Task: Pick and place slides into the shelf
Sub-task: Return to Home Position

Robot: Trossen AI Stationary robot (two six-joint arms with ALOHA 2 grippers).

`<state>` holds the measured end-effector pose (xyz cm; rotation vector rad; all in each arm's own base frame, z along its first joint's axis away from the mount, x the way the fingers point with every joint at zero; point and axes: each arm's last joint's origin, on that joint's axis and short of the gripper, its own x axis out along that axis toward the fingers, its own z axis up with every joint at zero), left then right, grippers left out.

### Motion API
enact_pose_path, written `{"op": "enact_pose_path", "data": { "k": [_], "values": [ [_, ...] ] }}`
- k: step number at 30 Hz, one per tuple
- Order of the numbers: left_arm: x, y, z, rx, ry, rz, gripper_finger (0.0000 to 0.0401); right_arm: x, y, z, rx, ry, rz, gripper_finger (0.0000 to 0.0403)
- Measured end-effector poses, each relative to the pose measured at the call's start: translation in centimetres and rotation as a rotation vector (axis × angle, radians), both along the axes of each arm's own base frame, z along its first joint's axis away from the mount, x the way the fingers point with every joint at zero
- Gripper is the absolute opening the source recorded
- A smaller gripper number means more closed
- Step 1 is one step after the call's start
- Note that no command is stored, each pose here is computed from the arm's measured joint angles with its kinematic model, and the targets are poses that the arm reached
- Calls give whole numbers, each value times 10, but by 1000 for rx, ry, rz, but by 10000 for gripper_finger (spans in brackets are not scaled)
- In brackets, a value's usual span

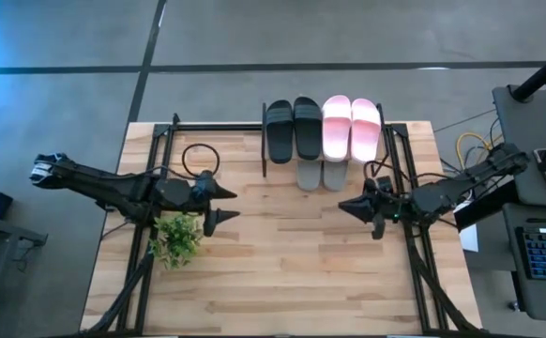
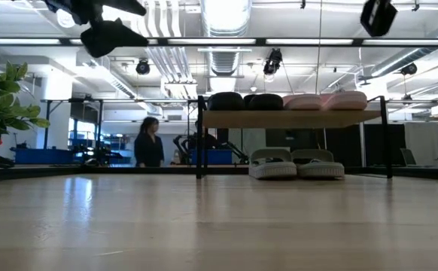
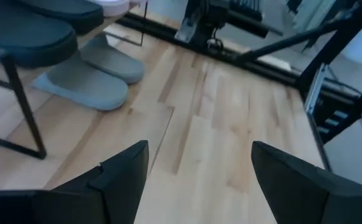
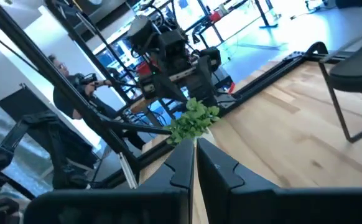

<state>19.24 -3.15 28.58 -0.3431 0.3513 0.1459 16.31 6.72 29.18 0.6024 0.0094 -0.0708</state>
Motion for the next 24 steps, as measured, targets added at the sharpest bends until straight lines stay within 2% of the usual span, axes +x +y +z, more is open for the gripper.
{"op": "enact_pose_path", "data": {
  "k": [8, 11, 14, 19, 24],
  "values": [
    [11, 3, 18, -17, -208, 13, 270, -26, -11, -15, -38, -95, 103, 13],
    [14, 8, 20, -27, -240, -6, 270, -34, -14, -16, -64, -135, 123, 13],
    [18, 12, 21, -55, -264, -95, 270, -41, -17, -14, -93, -170, 143, 13],
    [26, 16, 25, -82, -347, -273, 270, -51, -18, -12, -138, -229, 254, 13],
    [34, 16, 28, -67, -427, -308, 270, -59, -21, -17, -136, -270, 302, 13]
  ]
}}
